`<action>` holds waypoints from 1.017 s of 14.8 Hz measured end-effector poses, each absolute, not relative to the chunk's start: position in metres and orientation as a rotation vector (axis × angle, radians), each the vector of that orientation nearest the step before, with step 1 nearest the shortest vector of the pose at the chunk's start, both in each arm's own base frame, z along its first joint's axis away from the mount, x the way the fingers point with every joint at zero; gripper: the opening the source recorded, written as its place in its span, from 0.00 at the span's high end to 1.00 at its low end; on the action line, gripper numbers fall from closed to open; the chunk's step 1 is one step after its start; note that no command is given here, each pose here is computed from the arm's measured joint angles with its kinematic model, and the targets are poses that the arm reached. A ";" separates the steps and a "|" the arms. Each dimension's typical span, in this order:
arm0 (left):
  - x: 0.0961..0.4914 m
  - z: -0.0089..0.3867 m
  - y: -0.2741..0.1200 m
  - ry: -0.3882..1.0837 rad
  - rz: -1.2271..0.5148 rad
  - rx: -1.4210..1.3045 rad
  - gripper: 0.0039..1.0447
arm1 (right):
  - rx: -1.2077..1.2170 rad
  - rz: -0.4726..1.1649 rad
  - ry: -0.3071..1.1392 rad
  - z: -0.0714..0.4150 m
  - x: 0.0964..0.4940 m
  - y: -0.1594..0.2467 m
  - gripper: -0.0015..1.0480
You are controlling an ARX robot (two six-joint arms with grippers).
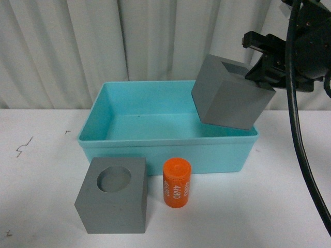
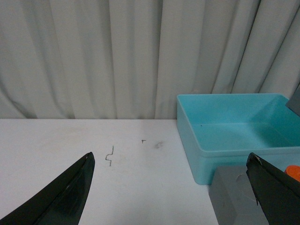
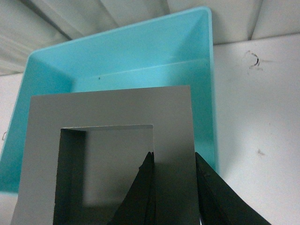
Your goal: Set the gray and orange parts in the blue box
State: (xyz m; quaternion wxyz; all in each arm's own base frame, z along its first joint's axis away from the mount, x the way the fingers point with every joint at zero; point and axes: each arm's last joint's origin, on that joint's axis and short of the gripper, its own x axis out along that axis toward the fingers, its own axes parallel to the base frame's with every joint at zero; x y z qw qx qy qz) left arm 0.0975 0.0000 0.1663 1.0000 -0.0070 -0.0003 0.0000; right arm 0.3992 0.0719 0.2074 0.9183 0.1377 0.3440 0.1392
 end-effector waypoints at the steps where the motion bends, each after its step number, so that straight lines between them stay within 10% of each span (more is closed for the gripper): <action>1: 0.097 0.166 0.000 -0.001 0.000 -0.014 0.06 | 0.284 0.282 0.707 0.209 0.413 0.073 0.82; 12: 0.097 0.166 0.000 -0.001 0.000 -0.014 0.06 | 0.247 0.207 0.817 0.161 0.484 0.110 0.82; 15: 0.097 0.166 0.000 -0.001 0.000 -0.014 0.06 | 0.262 0.184 0.774 0.165 0.487 0.109 0.57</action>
